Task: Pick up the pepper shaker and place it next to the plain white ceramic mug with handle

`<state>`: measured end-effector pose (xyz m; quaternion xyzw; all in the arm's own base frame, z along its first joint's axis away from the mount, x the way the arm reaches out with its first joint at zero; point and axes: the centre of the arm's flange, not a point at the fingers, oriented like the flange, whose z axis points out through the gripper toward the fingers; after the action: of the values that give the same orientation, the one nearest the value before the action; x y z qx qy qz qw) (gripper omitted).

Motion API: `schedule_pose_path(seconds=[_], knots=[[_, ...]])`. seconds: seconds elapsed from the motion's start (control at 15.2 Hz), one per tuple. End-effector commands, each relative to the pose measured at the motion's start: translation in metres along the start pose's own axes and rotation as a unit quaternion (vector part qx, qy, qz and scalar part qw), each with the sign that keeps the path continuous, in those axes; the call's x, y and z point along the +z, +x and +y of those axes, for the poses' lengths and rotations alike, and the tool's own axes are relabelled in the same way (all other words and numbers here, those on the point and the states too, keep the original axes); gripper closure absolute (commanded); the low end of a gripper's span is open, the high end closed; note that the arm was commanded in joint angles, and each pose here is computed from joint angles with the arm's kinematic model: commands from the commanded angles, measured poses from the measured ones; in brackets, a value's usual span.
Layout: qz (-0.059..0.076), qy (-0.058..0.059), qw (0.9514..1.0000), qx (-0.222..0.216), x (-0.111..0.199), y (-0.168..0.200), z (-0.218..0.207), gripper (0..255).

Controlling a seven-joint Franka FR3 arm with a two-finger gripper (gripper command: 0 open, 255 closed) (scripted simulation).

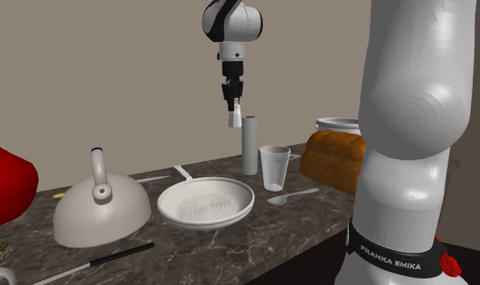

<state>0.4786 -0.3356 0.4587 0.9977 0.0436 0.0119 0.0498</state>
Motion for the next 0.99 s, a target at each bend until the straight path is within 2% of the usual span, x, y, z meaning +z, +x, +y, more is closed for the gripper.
schedule_pose_path(seconds=[0.0,0.07,0.92], knots=[[0.0,0.0,1.0,0.0,-0.011,0.0,0.001,255],[0.0,0.0,1.0,0.0,-0.012,0.0,0.001,255],[0.0,0.0,1.0,0.0,-0.03,-0.005,-0.17,255]])
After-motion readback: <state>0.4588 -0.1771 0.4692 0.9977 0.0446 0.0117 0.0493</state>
